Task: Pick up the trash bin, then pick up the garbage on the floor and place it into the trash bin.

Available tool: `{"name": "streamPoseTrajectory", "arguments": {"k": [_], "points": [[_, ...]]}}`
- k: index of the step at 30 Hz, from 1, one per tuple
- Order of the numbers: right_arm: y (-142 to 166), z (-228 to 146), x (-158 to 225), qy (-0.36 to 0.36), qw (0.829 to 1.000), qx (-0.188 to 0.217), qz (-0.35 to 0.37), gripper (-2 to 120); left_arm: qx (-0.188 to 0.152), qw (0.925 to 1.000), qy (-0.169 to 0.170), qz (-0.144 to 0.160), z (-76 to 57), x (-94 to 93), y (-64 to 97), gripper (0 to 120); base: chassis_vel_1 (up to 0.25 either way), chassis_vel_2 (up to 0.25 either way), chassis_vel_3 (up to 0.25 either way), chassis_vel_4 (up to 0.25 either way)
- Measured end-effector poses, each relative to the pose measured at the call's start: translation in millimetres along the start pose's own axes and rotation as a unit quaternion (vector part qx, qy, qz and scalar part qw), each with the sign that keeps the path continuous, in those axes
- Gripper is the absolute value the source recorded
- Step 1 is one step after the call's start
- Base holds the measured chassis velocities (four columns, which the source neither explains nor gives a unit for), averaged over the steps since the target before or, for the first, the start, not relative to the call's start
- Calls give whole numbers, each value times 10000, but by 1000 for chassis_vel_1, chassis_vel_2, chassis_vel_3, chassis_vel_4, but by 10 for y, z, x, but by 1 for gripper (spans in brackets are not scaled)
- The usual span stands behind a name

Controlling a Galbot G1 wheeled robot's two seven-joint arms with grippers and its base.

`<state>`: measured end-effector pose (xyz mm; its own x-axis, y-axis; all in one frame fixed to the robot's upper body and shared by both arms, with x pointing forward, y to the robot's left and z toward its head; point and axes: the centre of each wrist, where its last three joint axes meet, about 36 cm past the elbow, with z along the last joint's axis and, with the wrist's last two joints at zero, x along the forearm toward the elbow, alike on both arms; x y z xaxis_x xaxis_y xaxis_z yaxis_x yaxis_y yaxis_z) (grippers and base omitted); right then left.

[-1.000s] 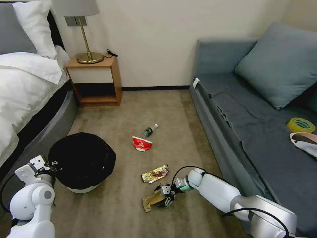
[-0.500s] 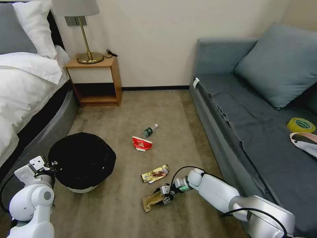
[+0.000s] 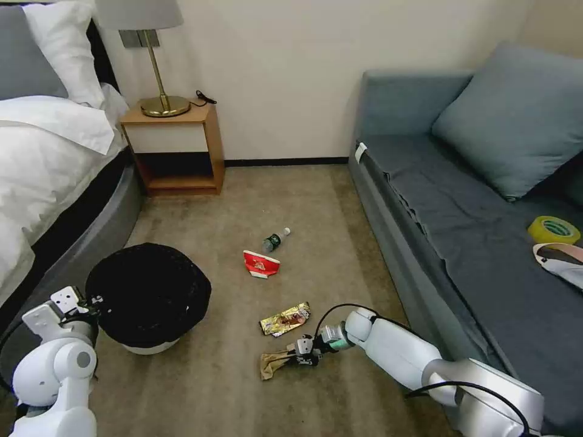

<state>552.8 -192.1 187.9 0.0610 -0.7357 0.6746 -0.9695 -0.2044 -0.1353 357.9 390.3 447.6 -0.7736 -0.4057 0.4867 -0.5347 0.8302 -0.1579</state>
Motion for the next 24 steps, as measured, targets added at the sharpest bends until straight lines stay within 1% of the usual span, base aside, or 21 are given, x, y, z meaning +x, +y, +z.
{"name": "streamPoseTrajectory", "arguments": {"k": [6, 13, 16, 17, 18, 20, 21, 24], "points": [[17, 15, 42, -74, 10000, -16, 39, 0, 12, 10000, 28, 13, 22, -3, -17, 4, 0, 0, 0, 0], [-38, -49, 231, -300, 9992, -51, 256, 0, -12, 10000, 47, 28, 24, 46, -31, 4, 0, 0, 0, 0], [-87, -87, 526, -376, 9978, -109, 540, 0, -42, 10000, 56, 28, 25, 71, -35, 4, 0, 0, 0, 0], [-87, -87, 526, -376, 9978, -109, 540, 0, -42, 10000, 56, 28, 25, 71, -35, 4, 0, 0, 0, 0], [-99, -96, 617, -387, 9973, -115, 621, 0, -53, 10000, 59, 30, 27, 77, -34, 4, 0, 0, 0, 0], [-123, -114, 888, -426, 9950, -164, 884, 0, -97, 9999, 64, 31, 33, 100, -29, 4, 0, 0, 0, 0], [-123, -114, 888, -426, 9950, -164, 884, 0, -97, 9999, 64, 31, 33, 100, -29, 4, 0, 0, 0, 0], [-182, -215, 1174, -682, 9882, -358, 1326, 0, -183, 9998, 85, 31, 55, 126, -19, 4, 0, 0, 0, 0]]}}
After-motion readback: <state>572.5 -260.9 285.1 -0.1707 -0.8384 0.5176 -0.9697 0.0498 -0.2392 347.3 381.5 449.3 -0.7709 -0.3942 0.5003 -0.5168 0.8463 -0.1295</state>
